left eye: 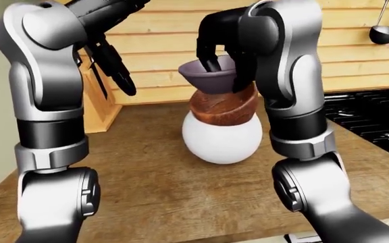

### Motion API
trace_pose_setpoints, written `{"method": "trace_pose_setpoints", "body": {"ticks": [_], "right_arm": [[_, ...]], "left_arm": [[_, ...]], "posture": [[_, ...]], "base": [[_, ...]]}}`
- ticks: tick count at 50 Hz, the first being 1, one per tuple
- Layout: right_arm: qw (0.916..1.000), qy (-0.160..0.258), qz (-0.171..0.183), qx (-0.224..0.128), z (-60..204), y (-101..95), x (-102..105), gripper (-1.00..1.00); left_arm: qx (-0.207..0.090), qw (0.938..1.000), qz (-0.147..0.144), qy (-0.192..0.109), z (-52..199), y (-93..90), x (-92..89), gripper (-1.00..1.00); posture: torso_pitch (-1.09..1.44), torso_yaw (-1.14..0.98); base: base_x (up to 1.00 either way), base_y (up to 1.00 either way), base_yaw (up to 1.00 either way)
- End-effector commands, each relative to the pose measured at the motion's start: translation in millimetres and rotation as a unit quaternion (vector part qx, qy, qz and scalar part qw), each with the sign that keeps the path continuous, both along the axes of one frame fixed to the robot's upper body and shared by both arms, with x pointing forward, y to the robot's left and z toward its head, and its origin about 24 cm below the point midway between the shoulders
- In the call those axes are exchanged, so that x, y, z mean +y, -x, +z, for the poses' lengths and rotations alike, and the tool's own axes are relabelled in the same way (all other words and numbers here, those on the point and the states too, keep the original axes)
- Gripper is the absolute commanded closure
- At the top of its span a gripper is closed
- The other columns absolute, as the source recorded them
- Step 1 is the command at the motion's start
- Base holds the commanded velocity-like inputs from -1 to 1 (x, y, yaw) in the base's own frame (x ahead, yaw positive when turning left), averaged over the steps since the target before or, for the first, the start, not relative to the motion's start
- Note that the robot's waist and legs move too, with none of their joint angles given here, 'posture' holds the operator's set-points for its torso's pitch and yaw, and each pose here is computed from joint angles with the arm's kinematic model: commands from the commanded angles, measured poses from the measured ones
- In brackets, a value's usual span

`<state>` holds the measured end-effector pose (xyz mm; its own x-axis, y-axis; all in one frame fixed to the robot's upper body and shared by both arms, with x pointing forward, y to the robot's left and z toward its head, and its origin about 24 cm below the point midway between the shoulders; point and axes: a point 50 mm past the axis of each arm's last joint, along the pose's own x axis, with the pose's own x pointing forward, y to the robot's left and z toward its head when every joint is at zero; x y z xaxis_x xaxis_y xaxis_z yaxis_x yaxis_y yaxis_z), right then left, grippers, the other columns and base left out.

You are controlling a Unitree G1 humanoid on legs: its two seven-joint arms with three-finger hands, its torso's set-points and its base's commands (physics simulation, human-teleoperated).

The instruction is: Stack the bowls from largest to smallest.

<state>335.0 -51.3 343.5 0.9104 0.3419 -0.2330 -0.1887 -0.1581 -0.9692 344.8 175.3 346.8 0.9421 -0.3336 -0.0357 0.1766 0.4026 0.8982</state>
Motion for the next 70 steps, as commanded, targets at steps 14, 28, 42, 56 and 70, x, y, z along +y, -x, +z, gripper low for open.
{"method": "trace_pose_setpoints", "body": {"ticks": [14, 28, 42, 56, 70], "right_arm": [[0.9990, -0.001, -0.012, -0.043, 1, -2.0, -1, 0.86], [0.9982, 0.030, -0.013, -0.049, -30, -16.3, 0, 0.66], [0.9886, 0.077, 0.013, -0.129, -49, -24.9, -7, 0.60], [0.9907, 0.060, 0.022, -0.120, -32, -4.4, -6, -0.51], [0.9889, 0.027, 0.003, -0.146, 35, 53.6, -43, -0.44]], "left_arm": [[-0.037, 0.9993, 0.000, 0.002, 14, 6.0, 0.0, -1.00], [-0.038, 0.9992, -0.003, 0.004, 9, 4.1, 0.6, -1.00], [-0.035, 0.9994, -0.007, 0.005, -1, 1.7, -0.3, -1.00], [-0.036, 0.9993, -0.008, 0.004, 1, 1.4, -1.6, -1.00], [-0.032, 0.9994, -0.012, -0.004, -5, 6.9, -4.4, -1.00]], "posture": [[-0.65, 0.00], [-0.65, 0.00], [-0.65, 0.00], [-0.65, 0.00], [-0.65, 0.00]], "base": [[0.00, 0.00, 0.00], [0.00, 0.00, 0.00], [0.00, 0.00, 0.00], [0.00, 0.00, 0.00], [0.00, 0.00, 0.00]]}}
